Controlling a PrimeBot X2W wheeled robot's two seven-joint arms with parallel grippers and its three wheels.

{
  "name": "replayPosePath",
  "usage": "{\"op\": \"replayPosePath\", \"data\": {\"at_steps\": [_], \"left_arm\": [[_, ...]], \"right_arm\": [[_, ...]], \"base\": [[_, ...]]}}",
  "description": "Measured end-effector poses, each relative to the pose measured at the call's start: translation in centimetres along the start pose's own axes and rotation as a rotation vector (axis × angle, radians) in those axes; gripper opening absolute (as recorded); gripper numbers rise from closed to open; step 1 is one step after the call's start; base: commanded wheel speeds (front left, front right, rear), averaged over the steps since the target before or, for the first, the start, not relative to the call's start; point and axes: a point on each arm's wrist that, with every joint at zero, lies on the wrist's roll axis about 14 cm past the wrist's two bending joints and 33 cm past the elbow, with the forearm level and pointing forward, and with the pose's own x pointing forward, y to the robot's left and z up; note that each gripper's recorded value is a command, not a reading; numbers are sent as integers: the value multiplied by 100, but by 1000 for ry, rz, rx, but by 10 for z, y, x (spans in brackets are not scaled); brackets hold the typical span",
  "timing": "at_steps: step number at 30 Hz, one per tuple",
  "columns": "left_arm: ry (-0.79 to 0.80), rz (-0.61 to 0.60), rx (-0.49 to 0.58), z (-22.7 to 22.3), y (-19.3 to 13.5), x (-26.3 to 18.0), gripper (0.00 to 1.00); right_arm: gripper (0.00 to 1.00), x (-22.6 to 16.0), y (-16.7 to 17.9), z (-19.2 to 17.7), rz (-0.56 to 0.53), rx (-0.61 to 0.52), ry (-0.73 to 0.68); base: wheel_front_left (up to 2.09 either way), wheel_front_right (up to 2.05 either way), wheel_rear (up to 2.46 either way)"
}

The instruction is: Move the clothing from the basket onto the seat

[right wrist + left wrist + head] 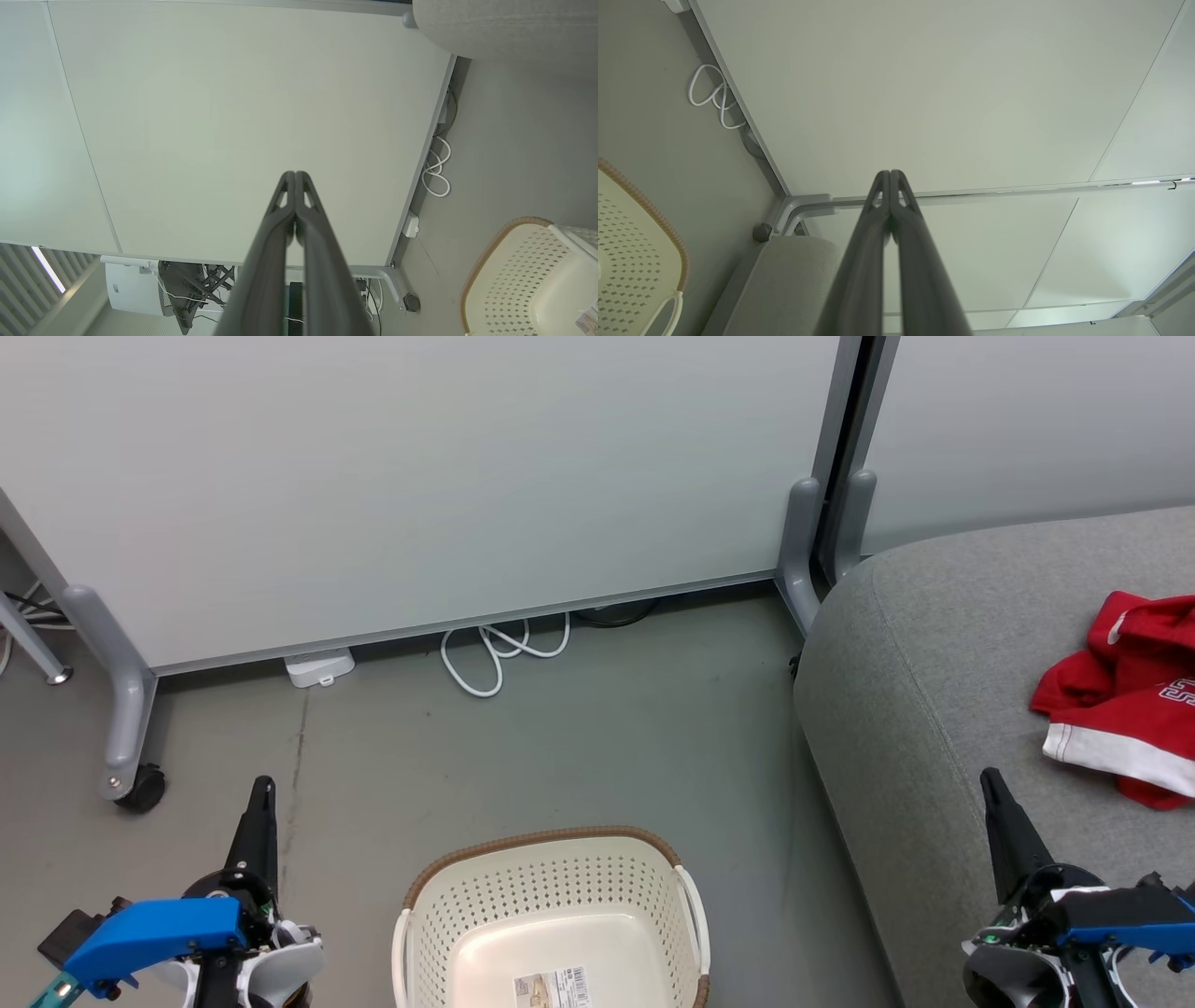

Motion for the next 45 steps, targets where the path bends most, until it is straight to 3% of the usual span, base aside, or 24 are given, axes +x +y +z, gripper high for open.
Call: {"op": "replayPosePath", "data": {"at_steps": [9,45], "left_arm": [[-3,-18,-52,2,-5,2,0],[-3,-20,-56,2,-6,2,0]], "right_arm": [[0,0,2,1,11,59,-3],[0,0,3,2,12,60,-3]], "base": [[0,0,0],[0,0,0]]}}
